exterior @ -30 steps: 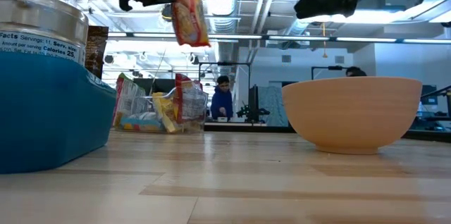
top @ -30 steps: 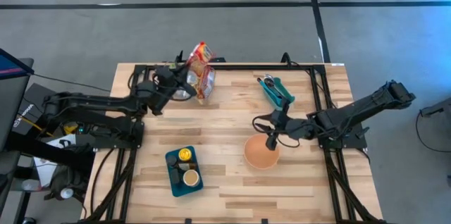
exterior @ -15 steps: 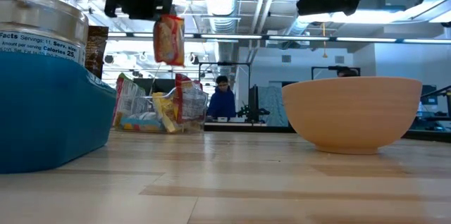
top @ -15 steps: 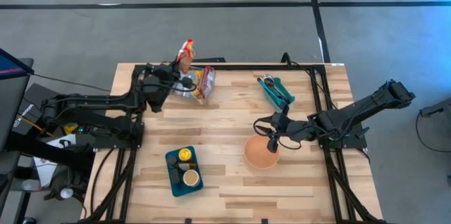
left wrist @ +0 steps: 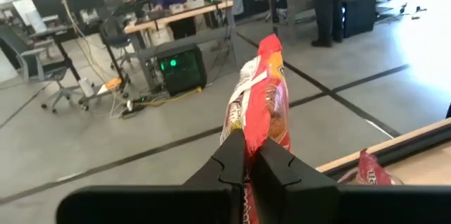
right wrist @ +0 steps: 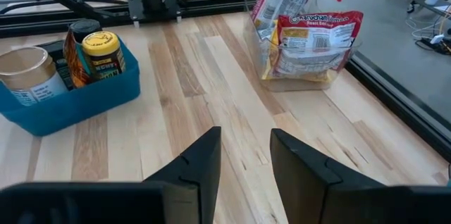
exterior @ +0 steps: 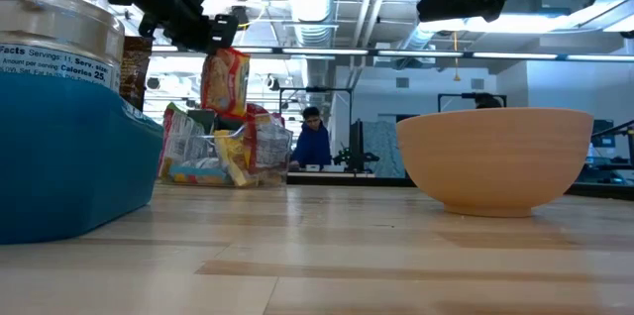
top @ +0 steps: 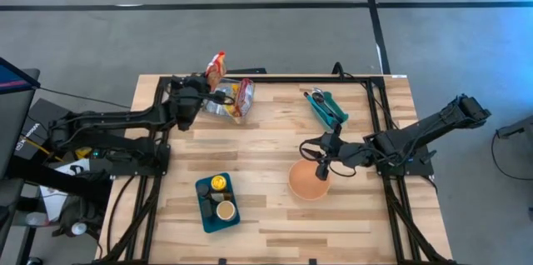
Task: Pick & Place Food Item
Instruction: Put the red noodle pack into the transparent bin
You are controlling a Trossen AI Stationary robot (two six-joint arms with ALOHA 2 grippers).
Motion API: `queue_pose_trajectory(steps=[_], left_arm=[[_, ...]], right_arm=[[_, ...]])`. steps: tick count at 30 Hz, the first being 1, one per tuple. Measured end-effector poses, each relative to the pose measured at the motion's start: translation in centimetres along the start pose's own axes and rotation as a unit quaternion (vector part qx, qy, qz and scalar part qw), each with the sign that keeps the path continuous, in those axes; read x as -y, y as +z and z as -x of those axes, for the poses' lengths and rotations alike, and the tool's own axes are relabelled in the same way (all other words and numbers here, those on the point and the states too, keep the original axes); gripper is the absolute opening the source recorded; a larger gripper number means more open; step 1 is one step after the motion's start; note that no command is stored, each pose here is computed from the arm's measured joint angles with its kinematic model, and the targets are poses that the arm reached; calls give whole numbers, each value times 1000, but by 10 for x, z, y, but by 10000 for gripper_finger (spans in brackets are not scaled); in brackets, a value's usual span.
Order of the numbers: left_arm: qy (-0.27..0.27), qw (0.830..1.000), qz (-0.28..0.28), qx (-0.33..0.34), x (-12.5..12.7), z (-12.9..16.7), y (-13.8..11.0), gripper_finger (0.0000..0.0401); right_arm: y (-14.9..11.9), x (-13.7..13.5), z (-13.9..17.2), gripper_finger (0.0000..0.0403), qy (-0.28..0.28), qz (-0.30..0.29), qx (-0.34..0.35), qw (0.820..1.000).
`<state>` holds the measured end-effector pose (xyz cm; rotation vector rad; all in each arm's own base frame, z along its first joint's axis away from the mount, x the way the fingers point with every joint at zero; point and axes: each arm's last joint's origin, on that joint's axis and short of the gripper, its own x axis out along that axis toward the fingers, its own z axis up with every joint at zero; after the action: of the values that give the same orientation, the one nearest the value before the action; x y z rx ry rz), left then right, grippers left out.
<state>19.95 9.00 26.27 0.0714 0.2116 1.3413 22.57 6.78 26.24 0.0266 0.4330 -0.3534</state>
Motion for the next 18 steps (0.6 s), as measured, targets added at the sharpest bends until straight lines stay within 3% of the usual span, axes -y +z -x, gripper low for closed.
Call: queue_pose_trajectory(steps=[13, 18], left_arm=[[12, 999, -41, -33, 17, -12, -21, 1], [56, 995, -70, -43, 23, -17, -31, 2]], right_arm=[[0, 0, 0, 116, 1, 1, -2, 1000], [0, 0, 0, 116, 1, 1, -2, 1000]])
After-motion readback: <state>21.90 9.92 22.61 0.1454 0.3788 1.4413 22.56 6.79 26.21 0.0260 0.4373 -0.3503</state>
